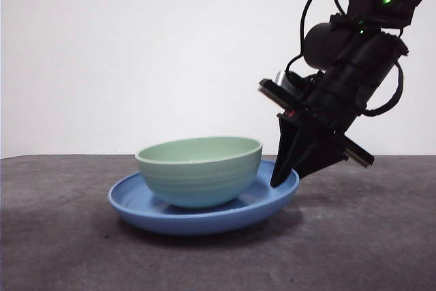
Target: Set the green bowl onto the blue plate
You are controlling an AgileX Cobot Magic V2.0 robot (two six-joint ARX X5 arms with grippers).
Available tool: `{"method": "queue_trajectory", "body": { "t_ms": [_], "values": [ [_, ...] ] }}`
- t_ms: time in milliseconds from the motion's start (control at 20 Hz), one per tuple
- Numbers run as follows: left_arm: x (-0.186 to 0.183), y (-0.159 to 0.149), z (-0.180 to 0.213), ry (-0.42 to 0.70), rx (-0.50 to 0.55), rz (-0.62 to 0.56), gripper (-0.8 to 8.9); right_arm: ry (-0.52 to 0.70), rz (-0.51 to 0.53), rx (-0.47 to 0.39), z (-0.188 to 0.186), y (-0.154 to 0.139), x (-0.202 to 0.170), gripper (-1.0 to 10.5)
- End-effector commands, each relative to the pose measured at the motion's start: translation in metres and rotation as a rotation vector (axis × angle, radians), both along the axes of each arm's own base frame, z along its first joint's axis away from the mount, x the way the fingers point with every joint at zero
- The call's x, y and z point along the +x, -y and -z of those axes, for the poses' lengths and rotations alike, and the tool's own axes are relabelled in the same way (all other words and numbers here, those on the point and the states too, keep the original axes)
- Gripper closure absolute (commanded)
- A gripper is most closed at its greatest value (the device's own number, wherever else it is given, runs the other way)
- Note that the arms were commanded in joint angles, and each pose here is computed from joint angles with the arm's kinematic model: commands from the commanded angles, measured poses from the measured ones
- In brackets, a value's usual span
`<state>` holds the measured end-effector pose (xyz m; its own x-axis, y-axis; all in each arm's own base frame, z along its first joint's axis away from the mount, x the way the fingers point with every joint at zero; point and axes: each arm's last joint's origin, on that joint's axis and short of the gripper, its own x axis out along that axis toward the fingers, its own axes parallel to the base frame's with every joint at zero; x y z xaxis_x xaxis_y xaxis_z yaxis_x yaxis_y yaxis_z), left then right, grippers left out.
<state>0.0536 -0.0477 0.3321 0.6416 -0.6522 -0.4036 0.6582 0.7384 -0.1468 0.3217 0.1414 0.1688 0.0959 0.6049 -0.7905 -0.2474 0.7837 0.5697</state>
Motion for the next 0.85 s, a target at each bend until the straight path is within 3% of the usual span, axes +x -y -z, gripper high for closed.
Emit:
{"method": "queue_trajectory", "body": {
  "t_ms": [50, 200, 400, 500, 650, 850],
  "values": [
    [0.000, 0.001, -0.003, 0.010, -0.011, 0.001, 2.11, -0.028, 0.000, 0.006, 0.010, -0.005, 0.006, 9.4],
    [0.000, 0.001, -0.003, 0.010, -0.011, 0.001, 2.11, -0.022, 0.000, 0.007, 0.010, -0.005, 0.007, 9.2],
    [0.000, 0.001, -0.003, 0.010, -0.011, 0.001, 2.11, -0.016, -0.001, 0.008, 0.009, -0.005, 0.007, 6.8],
    [0.000, 0.001, -0.003, 0.010, -0.011, 0.001, 2.11, -0.011, 0.013, 0.006, 0.002, -0.001, 0.006, 6.7],
    [0.000, 0.001, -0.003, 0.010, -0.011, 0.001, 2.11, 0.072, 0.036, -0.006, -0.026, 0.009, 0.001, 6.3],
    [0.000, 0.001, -0.003, 0.010, -0.011, 0.001, 2.11, 0.217, 0.036, 0.032, -0.084, 0.024, -0.023, 4.4]
  ]
}}
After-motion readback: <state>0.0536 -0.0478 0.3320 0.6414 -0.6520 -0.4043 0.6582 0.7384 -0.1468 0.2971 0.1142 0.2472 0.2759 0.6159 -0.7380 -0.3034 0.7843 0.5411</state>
